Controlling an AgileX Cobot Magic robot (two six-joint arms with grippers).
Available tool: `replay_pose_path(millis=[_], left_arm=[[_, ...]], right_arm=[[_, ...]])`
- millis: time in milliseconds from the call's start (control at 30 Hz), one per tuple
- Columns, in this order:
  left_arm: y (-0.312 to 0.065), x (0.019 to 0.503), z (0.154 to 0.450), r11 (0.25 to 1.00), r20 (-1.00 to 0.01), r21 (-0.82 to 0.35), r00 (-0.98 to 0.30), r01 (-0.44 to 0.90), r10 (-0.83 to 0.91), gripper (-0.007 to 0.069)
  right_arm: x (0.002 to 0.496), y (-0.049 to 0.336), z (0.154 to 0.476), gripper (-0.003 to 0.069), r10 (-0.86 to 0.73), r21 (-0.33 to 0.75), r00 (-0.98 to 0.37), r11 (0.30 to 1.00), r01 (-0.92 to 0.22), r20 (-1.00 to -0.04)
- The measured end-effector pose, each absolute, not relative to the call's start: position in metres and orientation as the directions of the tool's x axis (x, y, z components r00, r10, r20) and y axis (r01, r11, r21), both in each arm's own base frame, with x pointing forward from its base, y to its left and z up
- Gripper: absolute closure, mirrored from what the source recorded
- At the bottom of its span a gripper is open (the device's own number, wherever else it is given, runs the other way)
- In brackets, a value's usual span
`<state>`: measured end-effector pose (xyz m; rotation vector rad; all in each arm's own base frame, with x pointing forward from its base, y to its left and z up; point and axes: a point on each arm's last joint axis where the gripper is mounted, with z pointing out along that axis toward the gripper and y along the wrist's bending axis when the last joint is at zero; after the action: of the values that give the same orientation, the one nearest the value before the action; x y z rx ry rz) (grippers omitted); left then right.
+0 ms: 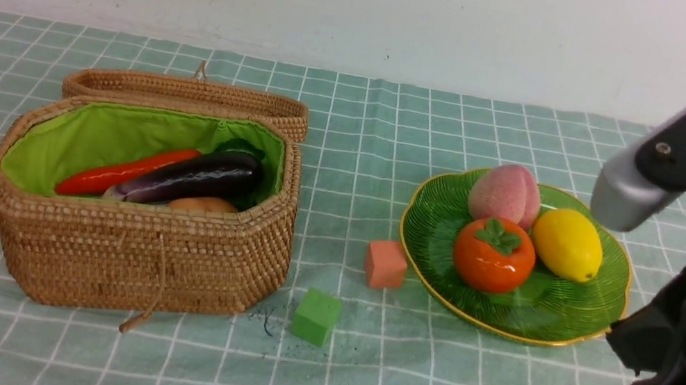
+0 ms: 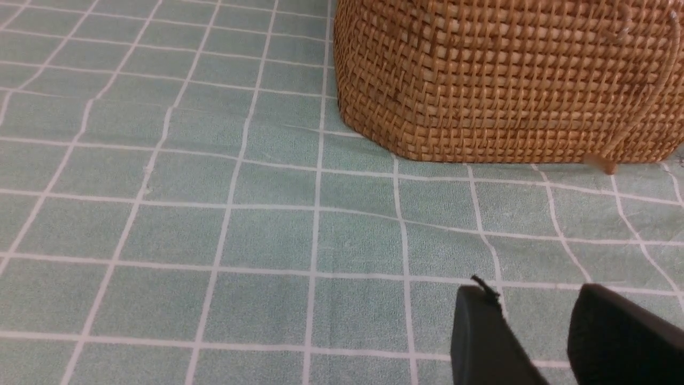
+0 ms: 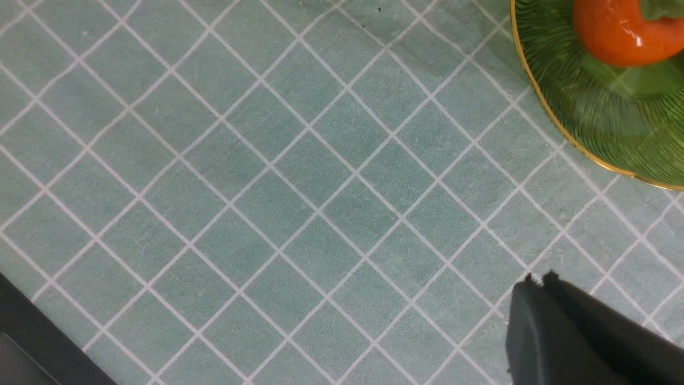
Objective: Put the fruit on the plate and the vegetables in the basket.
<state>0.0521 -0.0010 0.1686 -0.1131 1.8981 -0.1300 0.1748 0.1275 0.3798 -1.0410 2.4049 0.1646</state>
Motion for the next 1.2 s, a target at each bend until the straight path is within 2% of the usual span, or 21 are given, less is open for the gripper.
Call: replay_pose_path(millis=[67,133,200,233,333,367,433,500,533,567,600,733,900,967,1200], left_arm=[[-0.001,0.052,0.169,0.989,-0.935,-0.146,-0.324,-0.014,-0.143,0.0386],[-0.001,0.052,0.169,0.989,-0.935,-0.146,-0.324,-0.014,-0.143,0.0386],[-0.001,0.052,0.169,0.989,-0.935,-0.146,-0.324,-0.014,-0.143,0.0386],[-0.001,0.052,0.169,0.989,-0.935,-0.146,-0.324,-0.014,-0.143,0.0386],[-0.001,0.052,0.169,0.989,-0.935,-0.146,-0.324,-0.014,-0.143,0.0386],[-0.001,0.052,0.169,0.989,-0.935,-0.146,-0.324,-0.014,-0.143,0.0386],[-0.001,0.052,0.169,0.989,-0.935,-0.146,-0.324,-0.014,-0.143,0.0386],[-0.001,0.052,0.169,0.989,-0.935,-0.146,-0.324,-0.014,-0.143,0.0386],[-0.001,0.052,0.169,0.989,-0.935,-0.146,-0.324,-0.014,-0.143,0.0386],[-0.001,0.052,0.169,0.989,-0.935,-0.146,-0.324,-0.014,-0.143,0.0386],[-0.001,0.052,0.169,0.989,-0.935,-0.146,-0.324,-0.014,-0.143,0.0386],[-0.001,0.052,0.169,0.989,-0.935,-0.146,-0.324,-0.014,-0.143,0.0386],[-0.001,0.052,0.169,0.989,-0.935,-0.146,-0.324,-0.014,-0.143,0.0386],[-0.001,0.052,0.169,0.989,-0.935,-0.146,-0.324,-0.014,-0.143,0.0386],[-0.001,0.052,0.169,0.989,-0.936,-0.146,-0.323,-0.014,-0.143,0.0386]], right_arm=[[0.169,0.119,0.387,0.0664,-0.624,-0.090,-0.572,0.714,-0.695,-0.532],[0.166,0.105,0.399,0.0662,-0.570,-0.116,-0.554,0.753,-0.648,-0.607],[0.161,0.078,0.414,0.0660,-0.453,-0.131,-0.542,0.838,-0.529,-0.708],[0.160,0.076,0.415,0.0659,-0.441,-0.130,-0.540,0.846,-0.518,-0.717],[0.133,0.036,0.416,0.0658,-0.255,-0.112,-0.471,0.944,-0.310,-0.844],[0.132,0.034,0.415,0.0657,-0.246,-0.111,-0.465,0.948,-0.298,-0.850],[0.111,0.014,0.397,0.0655,-0.144,-0.093,-0.371,0.984,-0.153,-0.917],[0.098,0.007,0.379,0.0655,-0.101,-0.080,-0.280,0.993,-0.088,-0.955],[0.098,0.006,0.372,0.0655,-0.100,-0.078,-0.288,0.993,-0.084,-0.952],[0.093,0.003,0.348,0.0654,-0.085,-0.075,-0.246,0.996,-0.052,-0.966],[0.091,0.003,0.350,0.0654,-0.084,-0.075,-0.227,0.996,-0.048,-0.970],[0.081,0.001,0.267,0.0652,-0.077,-0.071,-0.216,0.997,-0.036,-0.973],[0.070,0.002,0.198,0.0648,-0.080,-0.071,-0.223,0.996,-0.045,-0.972],[0.064,0.001,0.182,0.0645,-0.080,-0.071,-0.235,0.996,-0.044,-0.969],[0.053,0.000,0.174,0.0639,-0.053,-0.048,-0.284,0.998,-0.028,-0.957]])
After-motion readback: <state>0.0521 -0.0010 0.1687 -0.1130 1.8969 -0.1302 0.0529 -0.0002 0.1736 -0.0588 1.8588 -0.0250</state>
